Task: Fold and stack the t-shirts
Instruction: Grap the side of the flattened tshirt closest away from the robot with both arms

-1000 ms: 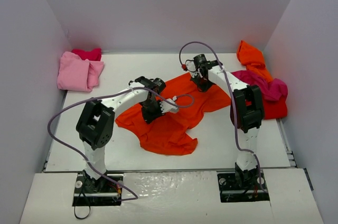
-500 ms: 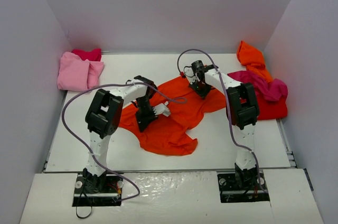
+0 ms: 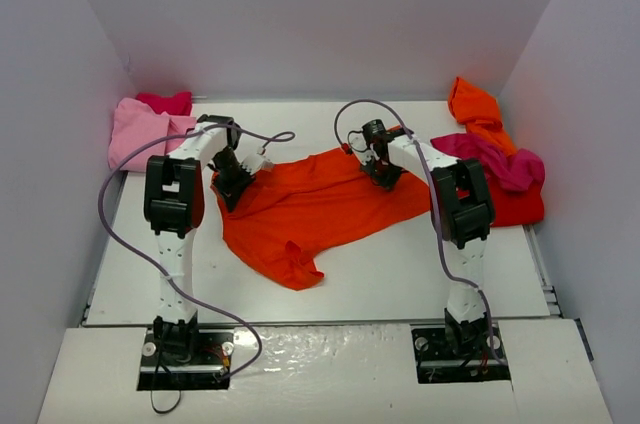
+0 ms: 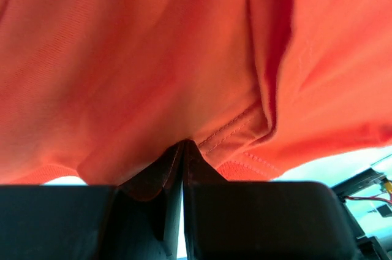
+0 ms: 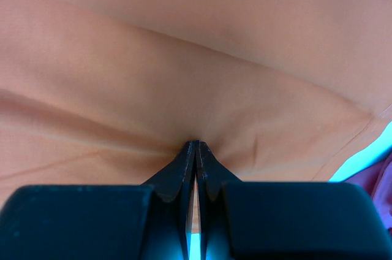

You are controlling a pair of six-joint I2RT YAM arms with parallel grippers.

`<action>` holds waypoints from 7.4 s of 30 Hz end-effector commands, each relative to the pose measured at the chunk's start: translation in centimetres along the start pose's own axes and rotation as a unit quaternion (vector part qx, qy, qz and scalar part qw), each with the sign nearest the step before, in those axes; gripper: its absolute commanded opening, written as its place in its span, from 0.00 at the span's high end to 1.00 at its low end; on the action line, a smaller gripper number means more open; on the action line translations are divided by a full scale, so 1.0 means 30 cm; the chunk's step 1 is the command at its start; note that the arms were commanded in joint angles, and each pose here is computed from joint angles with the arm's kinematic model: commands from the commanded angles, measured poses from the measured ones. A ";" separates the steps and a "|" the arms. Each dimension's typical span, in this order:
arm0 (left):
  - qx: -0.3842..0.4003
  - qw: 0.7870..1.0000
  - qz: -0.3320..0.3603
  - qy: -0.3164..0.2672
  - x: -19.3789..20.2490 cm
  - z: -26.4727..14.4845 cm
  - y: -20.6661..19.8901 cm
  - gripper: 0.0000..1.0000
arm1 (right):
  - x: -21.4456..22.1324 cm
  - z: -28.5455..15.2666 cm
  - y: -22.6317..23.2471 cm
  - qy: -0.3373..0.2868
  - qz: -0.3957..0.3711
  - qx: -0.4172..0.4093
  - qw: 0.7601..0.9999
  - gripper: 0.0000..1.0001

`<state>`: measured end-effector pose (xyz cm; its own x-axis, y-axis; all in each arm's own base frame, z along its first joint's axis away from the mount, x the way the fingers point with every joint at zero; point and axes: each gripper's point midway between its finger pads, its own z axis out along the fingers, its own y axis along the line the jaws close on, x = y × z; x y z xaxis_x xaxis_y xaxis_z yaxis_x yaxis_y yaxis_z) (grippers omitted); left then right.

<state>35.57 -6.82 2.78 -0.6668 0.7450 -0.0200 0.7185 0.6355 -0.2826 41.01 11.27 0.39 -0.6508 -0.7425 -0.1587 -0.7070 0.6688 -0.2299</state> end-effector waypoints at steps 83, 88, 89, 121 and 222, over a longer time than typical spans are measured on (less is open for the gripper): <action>-0.225 0.955 0.192 -0.026 -0.165 -0.049 -0.305 0.99 | 0.039 -0.165 -0.048 0.014 0.079 0.053 0.995 0.72; -0.158 0.966 0.203 -0.031 -0.174 -0.031 -0.383 0.99 | 0.045 -0.162 -0.046 0.016 0.078 0.054 0.995 0.72; -0.148 0.966 0.207 -0.037 -0.183 -0.034 -0.398 0.99 | 0.045 -0.162 -0.047 0.017 0.078 0.055 0.995 0.72; -0.223 0.951 0.205 -0.070 -0.224 -0.175 -0.379 0.99 | 0.040 -0.133 -0.012 0.033 0.057 0.058 0.996 0.73; -0.227 0.889 0.376 0.127 0.243 -0.228 -0.616 1.00 | 0.260 0.058 0.121 0.176 -0.012 0.020 0.984 0.87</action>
<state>16.13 -14.14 9.17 0.1254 0.9731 0.1934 0.9918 -0.1276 -0.0010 37.74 9.41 0.69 -0.7041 -0.7098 0.0204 -0.6652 0.6491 -0.3690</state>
